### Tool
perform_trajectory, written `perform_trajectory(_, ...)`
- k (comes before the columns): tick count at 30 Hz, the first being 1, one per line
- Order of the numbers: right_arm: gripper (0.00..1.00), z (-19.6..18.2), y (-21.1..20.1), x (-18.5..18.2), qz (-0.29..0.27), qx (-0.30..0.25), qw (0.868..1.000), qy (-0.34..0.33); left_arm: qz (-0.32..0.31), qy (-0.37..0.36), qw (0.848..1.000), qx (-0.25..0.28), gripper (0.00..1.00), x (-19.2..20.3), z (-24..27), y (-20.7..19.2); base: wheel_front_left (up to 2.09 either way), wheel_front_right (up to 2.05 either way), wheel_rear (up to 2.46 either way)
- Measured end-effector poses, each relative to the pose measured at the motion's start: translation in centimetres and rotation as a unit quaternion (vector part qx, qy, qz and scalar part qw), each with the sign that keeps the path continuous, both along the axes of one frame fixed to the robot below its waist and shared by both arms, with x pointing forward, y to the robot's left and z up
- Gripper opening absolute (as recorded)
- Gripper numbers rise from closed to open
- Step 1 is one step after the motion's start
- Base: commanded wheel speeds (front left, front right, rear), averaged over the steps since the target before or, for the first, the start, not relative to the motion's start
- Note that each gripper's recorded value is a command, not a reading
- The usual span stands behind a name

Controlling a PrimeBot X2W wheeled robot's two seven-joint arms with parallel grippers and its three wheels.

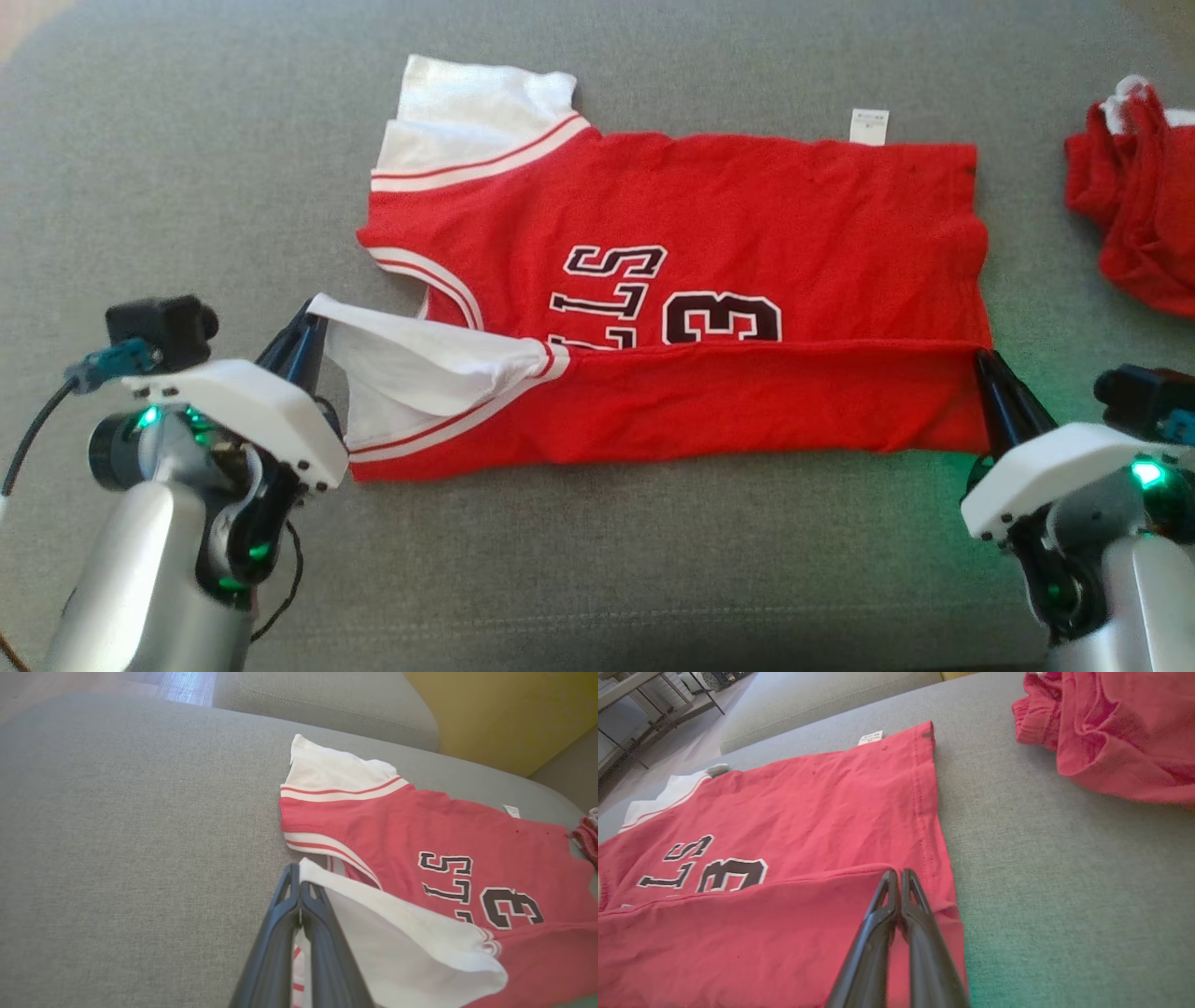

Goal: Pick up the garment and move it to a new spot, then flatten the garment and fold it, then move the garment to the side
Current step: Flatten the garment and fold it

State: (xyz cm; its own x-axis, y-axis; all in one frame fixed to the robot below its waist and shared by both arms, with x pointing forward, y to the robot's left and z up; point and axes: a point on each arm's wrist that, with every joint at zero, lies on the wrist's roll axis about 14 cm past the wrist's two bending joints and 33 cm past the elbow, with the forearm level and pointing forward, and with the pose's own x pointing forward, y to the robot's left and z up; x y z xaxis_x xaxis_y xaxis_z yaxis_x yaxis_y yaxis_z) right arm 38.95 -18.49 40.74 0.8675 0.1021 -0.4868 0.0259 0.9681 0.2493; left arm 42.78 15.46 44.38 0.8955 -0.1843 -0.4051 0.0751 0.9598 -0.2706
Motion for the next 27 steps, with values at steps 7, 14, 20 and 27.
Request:
perform_trajectory(7, 0.00, -2.2, -0.3, 0.3, 0.001, -0.004, 1.000, 0.029, -0.012, 0.033, 0.999, -0.008, 0.35, 0.8, -3.1, -0.6, 0.00, 0.00, 0.00)
perform_trajectory(14, 1.00, -0.7, -0.4, 0.4, -0.009, -0.002, 1.000, -0.017, 0.007, -0.011, 1.000, -0.025, 1.00, 0.7, -2.2, -0.7, 0.00, 0.00, 0.00)
perform_trajectory(20, 1.00, 3.2, -0.2, 0.7, -0.016, -0.001, 0.993, -0.117, 0.063, -0.106, 0.992, -0.005, 1.00, -1.1, 0.2, 1.1, 0.00, 0.00, 0.00)
perform_trajectory(27, 1.00, 6.9, 0.6, -0.7, 0.003, -0.044, 0.977, -0.208, 0.090, -0.176, 0.980, 0.027, 1.00, -4.0, 2.5, 1.6, 0.00, 0.00, 0.00)
